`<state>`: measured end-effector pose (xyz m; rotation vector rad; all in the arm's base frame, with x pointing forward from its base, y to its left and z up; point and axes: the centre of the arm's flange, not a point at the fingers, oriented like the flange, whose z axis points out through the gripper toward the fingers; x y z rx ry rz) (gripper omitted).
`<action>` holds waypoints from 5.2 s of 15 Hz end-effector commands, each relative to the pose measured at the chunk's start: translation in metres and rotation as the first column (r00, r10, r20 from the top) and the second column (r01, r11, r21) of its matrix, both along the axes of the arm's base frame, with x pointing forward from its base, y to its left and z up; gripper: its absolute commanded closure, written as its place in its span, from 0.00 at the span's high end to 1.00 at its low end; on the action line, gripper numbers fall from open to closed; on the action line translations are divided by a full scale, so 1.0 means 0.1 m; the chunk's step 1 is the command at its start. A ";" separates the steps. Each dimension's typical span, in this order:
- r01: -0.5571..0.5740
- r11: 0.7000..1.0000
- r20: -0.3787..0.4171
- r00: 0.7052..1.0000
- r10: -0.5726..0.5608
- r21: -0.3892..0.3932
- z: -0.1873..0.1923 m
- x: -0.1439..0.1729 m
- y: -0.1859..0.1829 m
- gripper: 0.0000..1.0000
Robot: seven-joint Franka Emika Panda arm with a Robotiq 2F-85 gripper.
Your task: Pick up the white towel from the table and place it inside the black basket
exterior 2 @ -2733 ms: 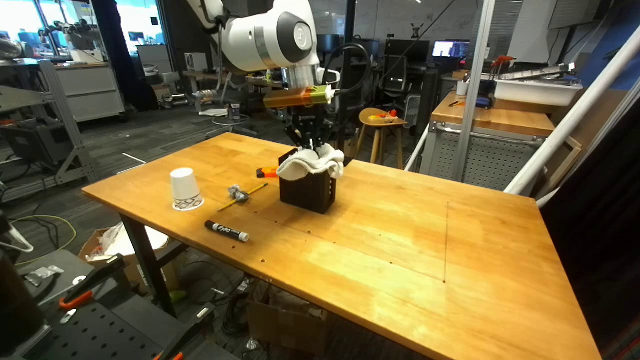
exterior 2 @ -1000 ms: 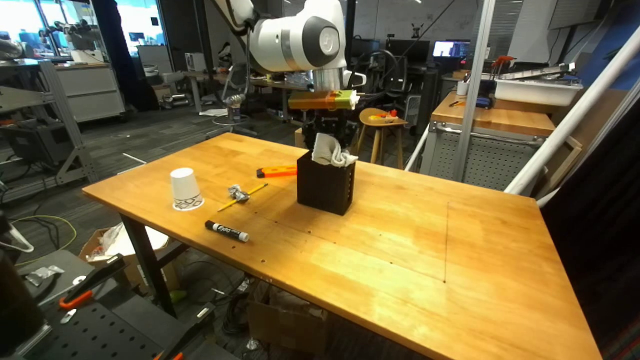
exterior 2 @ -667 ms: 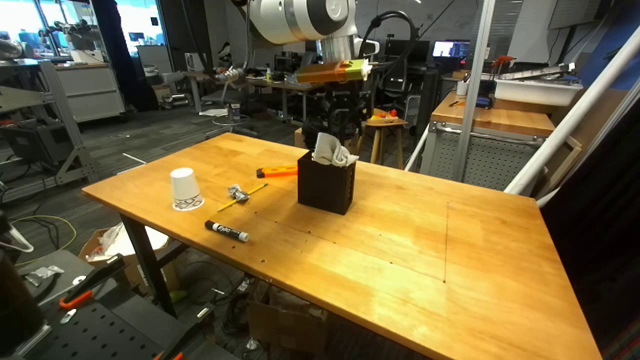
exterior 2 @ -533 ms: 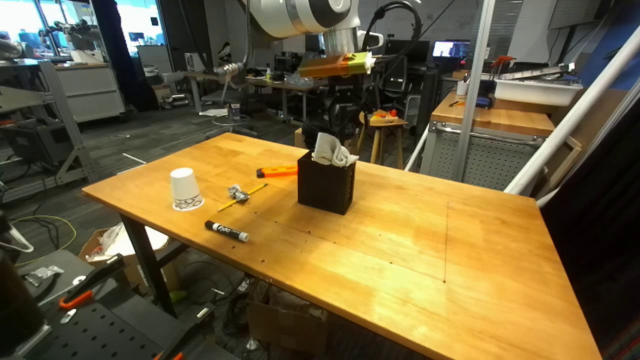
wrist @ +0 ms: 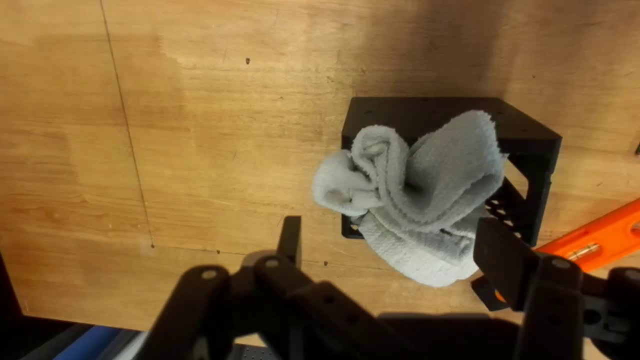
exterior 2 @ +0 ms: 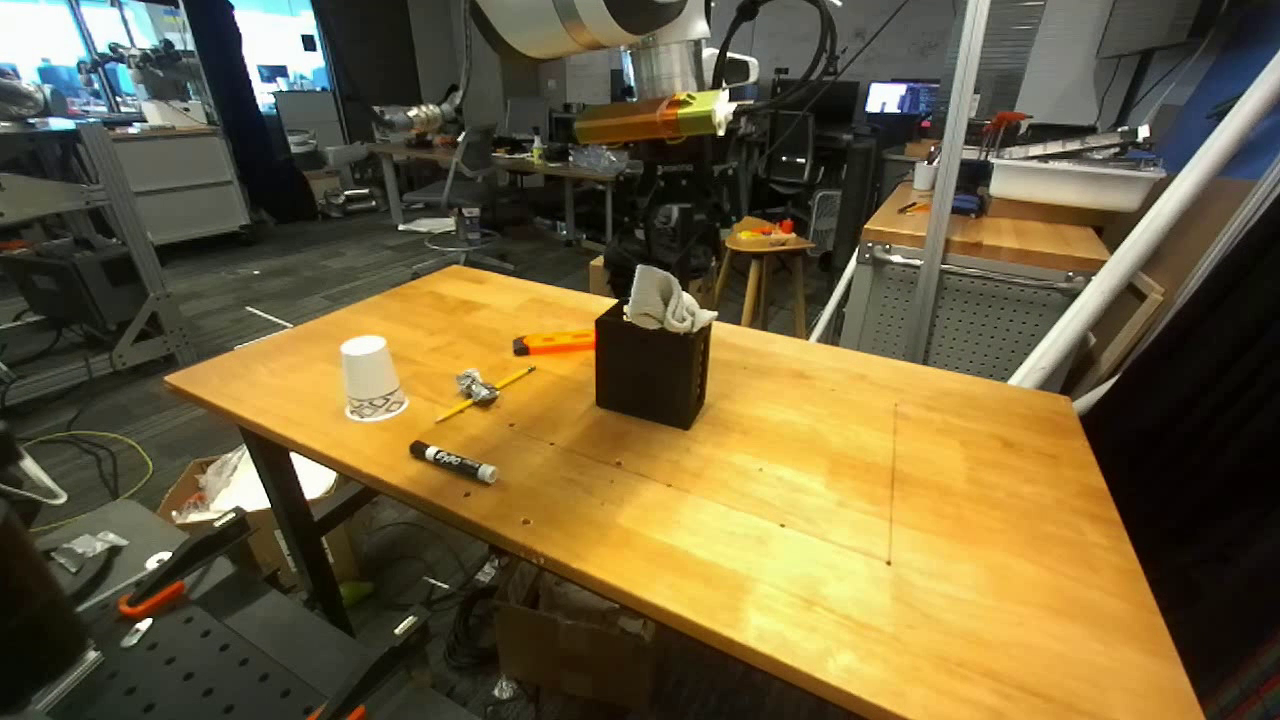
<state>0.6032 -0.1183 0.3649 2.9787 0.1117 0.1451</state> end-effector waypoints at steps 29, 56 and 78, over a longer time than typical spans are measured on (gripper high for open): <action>-0.128 0.992 -0.032 0.991 0.129 0.018 -0.38 0.07 0.74 0.04; -0.268 0.961 -0.131 0.953 0.274 0.060 -1.40 0.33 0.32 0.03; -0.178 0.984 0.015 0.984 0.177 0.018 -0.40 0.25 -0.34 0.01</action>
